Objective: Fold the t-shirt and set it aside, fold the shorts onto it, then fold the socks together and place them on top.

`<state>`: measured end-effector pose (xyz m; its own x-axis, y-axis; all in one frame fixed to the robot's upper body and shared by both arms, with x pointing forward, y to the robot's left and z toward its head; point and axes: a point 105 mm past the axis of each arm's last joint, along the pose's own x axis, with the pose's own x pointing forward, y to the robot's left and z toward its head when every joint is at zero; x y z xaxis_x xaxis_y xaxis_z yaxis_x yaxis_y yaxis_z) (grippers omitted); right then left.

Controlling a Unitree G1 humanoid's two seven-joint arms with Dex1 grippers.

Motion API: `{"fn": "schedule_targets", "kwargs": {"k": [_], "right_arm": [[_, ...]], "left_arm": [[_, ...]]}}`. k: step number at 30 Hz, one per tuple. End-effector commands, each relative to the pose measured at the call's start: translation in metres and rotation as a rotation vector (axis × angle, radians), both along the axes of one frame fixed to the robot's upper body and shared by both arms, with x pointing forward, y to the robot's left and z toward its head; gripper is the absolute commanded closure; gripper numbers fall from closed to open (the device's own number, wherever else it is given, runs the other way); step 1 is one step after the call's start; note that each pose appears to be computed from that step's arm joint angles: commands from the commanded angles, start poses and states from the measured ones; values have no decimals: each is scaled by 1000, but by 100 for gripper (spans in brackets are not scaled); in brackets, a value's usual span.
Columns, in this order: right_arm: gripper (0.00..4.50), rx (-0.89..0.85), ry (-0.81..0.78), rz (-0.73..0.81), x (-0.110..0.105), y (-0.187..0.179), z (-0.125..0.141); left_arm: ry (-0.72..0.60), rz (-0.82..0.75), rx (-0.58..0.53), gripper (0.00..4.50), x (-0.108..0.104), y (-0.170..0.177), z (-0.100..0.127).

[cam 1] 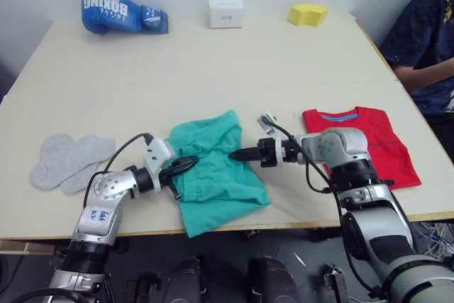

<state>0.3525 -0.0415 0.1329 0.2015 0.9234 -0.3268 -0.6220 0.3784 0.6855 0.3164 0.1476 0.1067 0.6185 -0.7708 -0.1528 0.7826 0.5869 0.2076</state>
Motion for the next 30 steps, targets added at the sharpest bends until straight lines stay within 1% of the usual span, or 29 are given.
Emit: {"fn": "schedule_targets", "kwargs": {"k": [1,9,12,18,22,23,24,25,27,28,29,30], "right_arm": [[446,57,-36,14,3,9,14],[446,181,12,12,-4,8,37],[446,202,13,8,-7,4,39],[446,234,-6,-23,-12,-21,52],[446,67,-24,-170,4,-47,25],[446,64,-20,-153,1,-50,22],[404,55,-10,-149,-1,-54,18],[379,50,-3,-148,-3,-57,16],[309,36,-3,-151,-4,-64,12],[278,23,-8,-155,-4,-72,11],[234,9,-21,-148,-6,-79,11],[202,-12,-34,-136,-8,-86,10]], "left_arm": [[11,12,16,450,-4,2,-6],[18,8,17,450,-6,0,-10],[22,2,16,450,-6,-1,-11],[11,-11,9,450,-6,-3,-9],[20,-14,15,450,-6,-2,-11],[21,-16,15,450,-5,-3,-11],[22,-17,14,450,-5,-3,-11],[23,-18,13,450,-5,-3,-11],[24,-21,13,450,-5,-4,-11],[25,-22,12,450,-5,-5,-11],[26,-23,11,450,-5,-5,-12],[27,-25,11,450,-5,-6,-12]]}}
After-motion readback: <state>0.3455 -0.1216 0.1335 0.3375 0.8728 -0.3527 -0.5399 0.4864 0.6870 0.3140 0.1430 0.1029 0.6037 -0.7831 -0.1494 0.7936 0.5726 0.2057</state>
